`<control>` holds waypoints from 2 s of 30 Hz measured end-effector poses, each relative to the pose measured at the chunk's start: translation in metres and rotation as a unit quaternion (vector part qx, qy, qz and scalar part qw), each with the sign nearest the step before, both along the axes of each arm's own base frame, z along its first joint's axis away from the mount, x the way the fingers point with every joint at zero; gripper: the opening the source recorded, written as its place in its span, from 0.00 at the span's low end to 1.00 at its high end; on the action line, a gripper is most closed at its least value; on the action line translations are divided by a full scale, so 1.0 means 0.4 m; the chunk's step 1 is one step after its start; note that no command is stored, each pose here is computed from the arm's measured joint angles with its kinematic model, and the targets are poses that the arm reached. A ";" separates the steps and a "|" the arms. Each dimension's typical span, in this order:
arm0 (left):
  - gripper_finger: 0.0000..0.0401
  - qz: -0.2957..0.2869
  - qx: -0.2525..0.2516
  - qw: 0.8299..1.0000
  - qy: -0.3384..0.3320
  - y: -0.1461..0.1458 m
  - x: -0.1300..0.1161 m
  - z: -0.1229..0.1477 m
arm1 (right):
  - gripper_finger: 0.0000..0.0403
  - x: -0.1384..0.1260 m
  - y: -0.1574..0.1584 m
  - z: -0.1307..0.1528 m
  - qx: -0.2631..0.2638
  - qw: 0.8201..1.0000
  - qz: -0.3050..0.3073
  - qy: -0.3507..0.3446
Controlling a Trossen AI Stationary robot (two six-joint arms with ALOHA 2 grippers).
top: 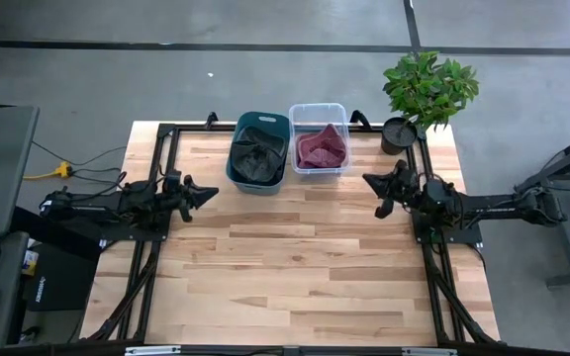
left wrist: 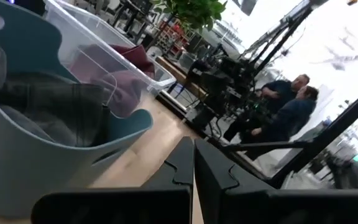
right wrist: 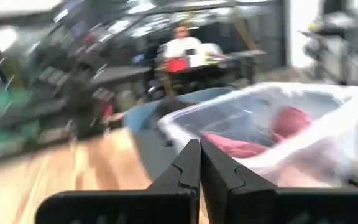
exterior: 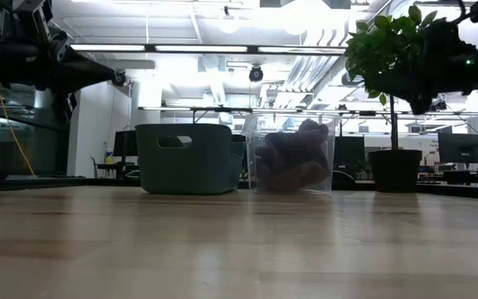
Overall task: Pick & Place hat
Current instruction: Return to Home Position
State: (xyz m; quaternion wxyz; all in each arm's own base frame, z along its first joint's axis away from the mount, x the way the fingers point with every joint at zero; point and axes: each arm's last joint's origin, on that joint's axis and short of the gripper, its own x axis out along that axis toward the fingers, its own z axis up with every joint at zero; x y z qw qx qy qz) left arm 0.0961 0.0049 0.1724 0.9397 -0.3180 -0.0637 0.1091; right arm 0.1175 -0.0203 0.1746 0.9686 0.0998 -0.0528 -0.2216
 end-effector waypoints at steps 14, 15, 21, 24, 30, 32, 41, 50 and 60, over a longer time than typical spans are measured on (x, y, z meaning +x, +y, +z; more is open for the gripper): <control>0.00 0.026 0.055 0.998 0.013 0.003 -0.001 0.001 | 0.00 0.005 0.011 -0.015 -0.082 0.991 0.087 0.062; 0.00 0.026 0.055 0.998 0.013 0.003 -0.001 0.001 | 0.00 0.005 0.011 -0.015 -0.083 0.991 0.085 0.063; 0.00 0.023 0.099 0.995 0.025 0.003 -0.001 0.001 | 0.00 0.004 0.007 -0.015 -0.081 0.993 0.058 0.066; 0.00 0.013 0.128 0.991 0.031 0.001 0.000 0.001 | 0.00 0.004 0.006 -0.015 -0.081 0.993 0.055 0.066; 0.00 -0.007 0.133 0.991 0.033 -0.002 0.001 0.000 | 0.00 0.004 0.006 -0.015 -0.080 0.993 0.055 0.065; 0.00 -0.009 0.133 0.991 0.032 -0.002 0.001 0.000 | 0.00 0.004 0.006 -0.015 -0.080 0.993 0.055 0.065; 0.00 -0.007 0.133 0.991 0.032 -0.002 0.001 0.000 | 0.00 0.004 0.006 -0.015 -0.078 0.993 0.055 0.065; 0.00 -0.006 0.132 0.991 0.032 -0.002 0.001 0.000 | 0.00 0.004 0.006 -0.015 -0.078 0.993 0.055 0.065; 0.00 -0.005 0.132 0.991 0.032 -0.002 0.000 0.000 | 0.00 0.004 0.006 -0.016 -0.078 0.993 0.055 0.065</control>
